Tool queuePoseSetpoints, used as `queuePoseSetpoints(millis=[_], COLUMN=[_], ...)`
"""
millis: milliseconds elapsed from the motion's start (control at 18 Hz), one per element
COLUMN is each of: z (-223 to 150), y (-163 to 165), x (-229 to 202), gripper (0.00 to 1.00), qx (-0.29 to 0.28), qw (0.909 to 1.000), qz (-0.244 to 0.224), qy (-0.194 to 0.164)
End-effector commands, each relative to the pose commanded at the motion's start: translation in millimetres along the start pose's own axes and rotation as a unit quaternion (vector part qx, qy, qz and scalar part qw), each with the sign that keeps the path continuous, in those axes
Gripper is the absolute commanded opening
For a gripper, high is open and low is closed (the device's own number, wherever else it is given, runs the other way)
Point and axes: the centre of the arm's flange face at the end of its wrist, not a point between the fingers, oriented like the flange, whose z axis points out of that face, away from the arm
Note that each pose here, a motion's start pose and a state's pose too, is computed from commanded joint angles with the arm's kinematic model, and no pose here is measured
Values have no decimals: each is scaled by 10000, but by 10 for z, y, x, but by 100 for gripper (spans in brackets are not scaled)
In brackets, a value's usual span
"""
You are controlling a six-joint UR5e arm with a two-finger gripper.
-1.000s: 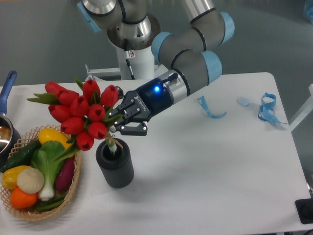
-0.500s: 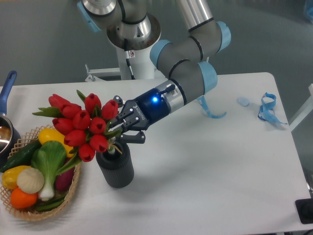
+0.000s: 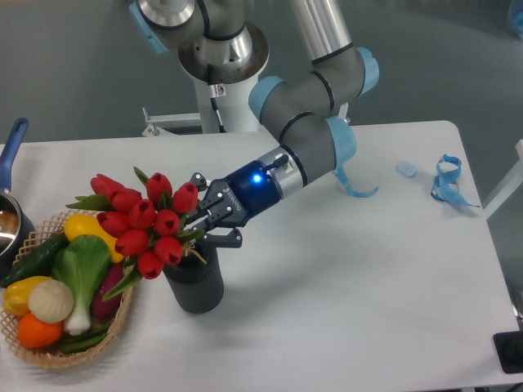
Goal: Insert the flowers into the vase
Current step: 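Push the bouquet further down into the vase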
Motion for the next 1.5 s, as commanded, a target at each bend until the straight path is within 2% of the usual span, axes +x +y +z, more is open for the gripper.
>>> queuePoseSetpoints(millis=[611, 778, 889, 1333, 1444, 1500], z=[-10, -34, -34, -67, -75, -84], y=[244, 253, 253, 279, 274, 280], x=[16, -4, -4, -6, -7, -3], gripper=[19, 28, 39, 53, 66, 79], qx=[-30, -27, -27, -107, -122, -197], qw=[10000, 10000, 9999, 9998, 9998, 9996], qz=[8, 37, 106, 136, 143, 180], qy=[-12, -34, -34, -71, -81, -95])
